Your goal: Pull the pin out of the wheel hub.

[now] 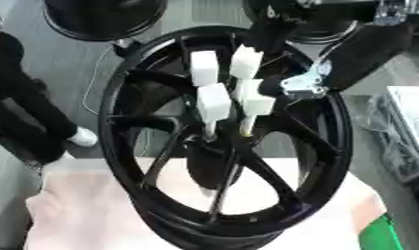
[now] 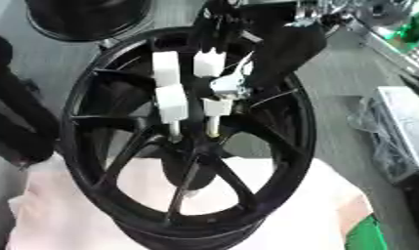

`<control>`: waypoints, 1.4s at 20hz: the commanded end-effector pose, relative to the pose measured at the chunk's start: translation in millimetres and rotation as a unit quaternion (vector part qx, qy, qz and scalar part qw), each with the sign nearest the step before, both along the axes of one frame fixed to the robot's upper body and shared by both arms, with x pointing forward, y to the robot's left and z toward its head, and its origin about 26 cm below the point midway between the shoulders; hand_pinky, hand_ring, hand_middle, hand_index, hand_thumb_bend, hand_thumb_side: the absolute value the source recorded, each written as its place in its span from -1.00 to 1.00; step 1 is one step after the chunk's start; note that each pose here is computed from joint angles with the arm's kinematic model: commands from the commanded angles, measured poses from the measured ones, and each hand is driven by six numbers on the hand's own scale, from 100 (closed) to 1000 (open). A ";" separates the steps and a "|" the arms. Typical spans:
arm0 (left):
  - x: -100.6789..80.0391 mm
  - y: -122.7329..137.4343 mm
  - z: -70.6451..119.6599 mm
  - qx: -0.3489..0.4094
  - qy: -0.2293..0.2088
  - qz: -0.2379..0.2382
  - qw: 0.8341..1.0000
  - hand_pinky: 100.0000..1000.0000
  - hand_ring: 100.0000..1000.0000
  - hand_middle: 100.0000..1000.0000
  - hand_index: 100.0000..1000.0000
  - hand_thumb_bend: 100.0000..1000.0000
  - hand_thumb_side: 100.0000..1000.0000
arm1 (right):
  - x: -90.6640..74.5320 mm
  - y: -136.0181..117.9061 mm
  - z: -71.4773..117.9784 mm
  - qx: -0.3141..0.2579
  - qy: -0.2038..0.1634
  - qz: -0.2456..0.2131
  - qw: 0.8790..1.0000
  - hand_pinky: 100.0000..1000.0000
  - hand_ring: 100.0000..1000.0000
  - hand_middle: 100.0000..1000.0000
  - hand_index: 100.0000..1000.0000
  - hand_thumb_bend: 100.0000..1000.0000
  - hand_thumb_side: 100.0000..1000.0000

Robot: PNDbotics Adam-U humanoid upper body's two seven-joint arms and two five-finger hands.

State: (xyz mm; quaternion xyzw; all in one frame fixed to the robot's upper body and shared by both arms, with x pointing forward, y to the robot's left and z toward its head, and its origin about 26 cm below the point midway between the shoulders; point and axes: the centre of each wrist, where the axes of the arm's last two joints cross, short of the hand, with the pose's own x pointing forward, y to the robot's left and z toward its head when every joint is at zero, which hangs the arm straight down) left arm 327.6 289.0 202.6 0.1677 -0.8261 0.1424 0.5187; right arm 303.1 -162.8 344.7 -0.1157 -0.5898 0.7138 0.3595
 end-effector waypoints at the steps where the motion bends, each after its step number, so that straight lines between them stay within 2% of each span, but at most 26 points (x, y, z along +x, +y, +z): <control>1: -1.5 1.1 10.1 0.009 -0.015 -0.003 1.000 0.38 0.44 0.51 0.46 0.05 -0.09 | 1.5 0.8 6.0 -0.009 -0.011 -0.005 1.000 0.58 0.44 0.35 0.55 -0.39 -0.22; 8: -1.4 1.0 10.2 0.009 -0.015 -0.003 1.000 0.38 0.44 0.51 0.46 0.04 -0.09 | 9.2 1.4 0.5 -0.022 -0.016 -0.009 1.000 0.60 0.47 0.37 0.55 -0.37 -0.22; 28: -1.2 0.7 11.1 0.008 -0.016 -0.004 1.000 0.38 0.44 0.51 0.45 0.04 -0.09 | 25.7 -2.2 -17.8 -0.046 0.008 -0.028 0.999 0.59 0.45 0.35 0.53 -0.38 -0.22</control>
